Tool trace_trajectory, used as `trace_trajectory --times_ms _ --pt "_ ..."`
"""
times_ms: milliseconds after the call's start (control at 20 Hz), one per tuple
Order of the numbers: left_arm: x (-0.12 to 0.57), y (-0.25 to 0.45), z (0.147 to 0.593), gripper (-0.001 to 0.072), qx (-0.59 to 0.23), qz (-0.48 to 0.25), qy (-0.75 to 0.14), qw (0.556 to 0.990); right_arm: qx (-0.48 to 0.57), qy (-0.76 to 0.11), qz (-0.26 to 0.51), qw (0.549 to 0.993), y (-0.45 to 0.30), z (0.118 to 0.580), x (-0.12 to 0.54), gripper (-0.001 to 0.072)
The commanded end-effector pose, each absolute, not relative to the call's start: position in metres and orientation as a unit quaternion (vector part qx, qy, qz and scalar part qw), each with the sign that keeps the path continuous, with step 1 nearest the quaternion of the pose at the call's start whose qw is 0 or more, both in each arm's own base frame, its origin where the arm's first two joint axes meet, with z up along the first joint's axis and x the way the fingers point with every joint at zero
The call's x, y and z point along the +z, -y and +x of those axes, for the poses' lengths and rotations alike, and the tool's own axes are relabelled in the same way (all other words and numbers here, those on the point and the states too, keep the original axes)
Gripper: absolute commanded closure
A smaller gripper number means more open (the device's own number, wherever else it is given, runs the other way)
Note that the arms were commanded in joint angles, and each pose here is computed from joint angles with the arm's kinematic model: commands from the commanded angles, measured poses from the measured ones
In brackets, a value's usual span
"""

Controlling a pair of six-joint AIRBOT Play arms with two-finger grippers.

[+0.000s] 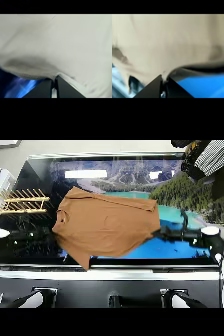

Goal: Fold the clothes and pants, and hang the long-sleeved shirts on hangers.

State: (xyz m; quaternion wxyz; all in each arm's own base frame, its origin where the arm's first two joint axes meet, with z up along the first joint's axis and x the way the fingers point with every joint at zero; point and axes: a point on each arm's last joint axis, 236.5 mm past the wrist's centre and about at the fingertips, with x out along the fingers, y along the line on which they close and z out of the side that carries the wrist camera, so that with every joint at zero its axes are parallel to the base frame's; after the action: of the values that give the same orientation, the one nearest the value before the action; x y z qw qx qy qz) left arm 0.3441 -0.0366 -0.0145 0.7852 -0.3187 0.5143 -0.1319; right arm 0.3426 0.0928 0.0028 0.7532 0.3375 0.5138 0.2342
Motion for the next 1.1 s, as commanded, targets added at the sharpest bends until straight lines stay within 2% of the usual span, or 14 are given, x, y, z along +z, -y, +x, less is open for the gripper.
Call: trace_trajectory --times_ms 0,150,250,400,500,700,800,950,1050 --pt "0.094 0.041 0.409 0.0695 -0.157 -0.297 -0.417 0.845 0.233 -0.405 0.269 0.842 -0.102 0.421 0.105 0.0680" --pt "0.239 0.028 0.440 0.0696 -0.165 -0.250 -0.289 0.909 0.226 -0.298 0.208 0.904 -0.085 0.449 0.232 0.0680" --pt "0.332 0.023 0.430 0.0696 -0.157 -0.207 -0.212 0.942 0.223 -0.217 0.157 0.937 -0.079 0.436 0.324 0.0680" --pt "0.438 0.018 0.380 0.0696 -0.122 -0.166 -0.117 0.972 0.204 -0.096 0.097 0.969 -0.074 0.375 0.443 0.0680" --pt "0.486 0.014 0.333 0.0695 -0.086 -0.146 -0.062 0.984 0.167 -0.028 0.083 0.982 -0.064 0.324 0.497 0.0680" --pt "0.531 -0.002 0.248 0.0695 -0.006 -0.145 0.017 0.989 0.114 0.066 0.081 0.988 -0.050 0.232 0.552 0.0680" --pt "0.541 -0.007 0.222 0.0695 0.018 -0.147 0.043 0.988 0.093 0.090 0.093 0.987 -0.043 0.207 0.562 0.0680" --pt "0.537 -0.009 0.217 0.0695 0.027 -0.144 0.036 0.989 0.076 0.078 0.115 0.987 -0.034 0.209 0.556 0.0680" --pt "0.510 -0.015 0.238 0.0696 0.032 -0.150 -0.012 0.988 0.067 0.016 0.138 0.988 -0.030 0.235 0.528 0.0680"
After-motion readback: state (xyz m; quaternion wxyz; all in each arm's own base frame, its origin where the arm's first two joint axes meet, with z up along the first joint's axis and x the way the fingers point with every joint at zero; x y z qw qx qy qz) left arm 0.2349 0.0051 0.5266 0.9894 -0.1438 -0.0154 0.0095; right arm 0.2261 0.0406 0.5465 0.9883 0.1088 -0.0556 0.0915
